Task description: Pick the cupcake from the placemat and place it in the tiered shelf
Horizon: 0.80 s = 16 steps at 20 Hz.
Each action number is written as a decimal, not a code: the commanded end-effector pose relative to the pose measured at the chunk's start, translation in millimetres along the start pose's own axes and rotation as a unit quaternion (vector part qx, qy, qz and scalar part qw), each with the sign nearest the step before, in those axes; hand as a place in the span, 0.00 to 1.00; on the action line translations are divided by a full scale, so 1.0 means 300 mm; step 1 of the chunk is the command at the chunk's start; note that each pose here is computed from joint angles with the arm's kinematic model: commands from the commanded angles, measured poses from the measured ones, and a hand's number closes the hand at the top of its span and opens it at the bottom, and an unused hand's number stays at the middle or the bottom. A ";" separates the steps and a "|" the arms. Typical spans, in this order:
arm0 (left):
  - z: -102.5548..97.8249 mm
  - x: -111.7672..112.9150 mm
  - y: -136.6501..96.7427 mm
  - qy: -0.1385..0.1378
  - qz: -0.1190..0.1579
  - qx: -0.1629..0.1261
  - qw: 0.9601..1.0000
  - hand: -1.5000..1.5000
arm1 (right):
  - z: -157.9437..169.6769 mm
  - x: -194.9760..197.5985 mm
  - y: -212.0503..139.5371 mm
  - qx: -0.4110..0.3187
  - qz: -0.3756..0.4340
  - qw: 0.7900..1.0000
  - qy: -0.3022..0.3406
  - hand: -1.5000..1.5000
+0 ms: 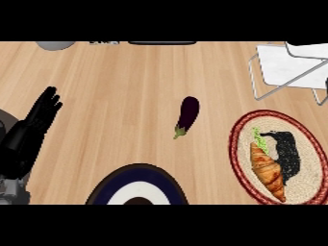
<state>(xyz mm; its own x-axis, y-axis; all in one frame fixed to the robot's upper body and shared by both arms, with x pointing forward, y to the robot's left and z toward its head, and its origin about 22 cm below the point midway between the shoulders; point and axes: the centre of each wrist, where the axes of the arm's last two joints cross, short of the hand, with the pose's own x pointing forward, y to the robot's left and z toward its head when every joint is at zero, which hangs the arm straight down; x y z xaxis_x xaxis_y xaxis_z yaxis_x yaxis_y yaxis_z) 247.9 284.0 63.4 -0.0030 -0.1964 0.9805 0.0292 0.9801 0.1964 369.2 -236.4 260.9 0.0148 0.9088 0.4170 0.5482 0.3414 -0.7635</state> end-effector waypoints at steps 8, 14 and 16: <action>0.015 -0.017 -0.057 -0.008 0.000 -0.010 1.000 0.50 | -0.190 -0.047 -0.052 -0.053 0.113 0.988 -0.094 1.00; -0.023 0.013 -0.030 0.001 0.002 -0.005 1.000 0.50 | -0.213 -0.041 -0.003 -0.003 0.020 0.994 -0.105 1.00; -0.039 0.025 -0.051 -0.002 0.009 -0.015 1.000 0.50 | -0.266 -0.008 -0.024 0.022 0.058 0.991 -0.116 1.00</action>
<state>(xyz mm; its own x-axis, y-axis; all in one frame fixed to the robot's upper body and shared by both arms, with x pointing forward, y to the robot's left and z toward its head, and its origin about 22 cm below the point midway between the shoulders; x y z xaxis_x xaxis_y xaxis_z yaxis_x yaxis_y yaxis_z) 256.4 275.9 65.2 -0.0117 -0.1873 0.9822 0.0546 0.9807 0.1877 423.3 -265.3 290.1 -0.0929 0.9690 0.2289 0.5615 0.2408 -0.7916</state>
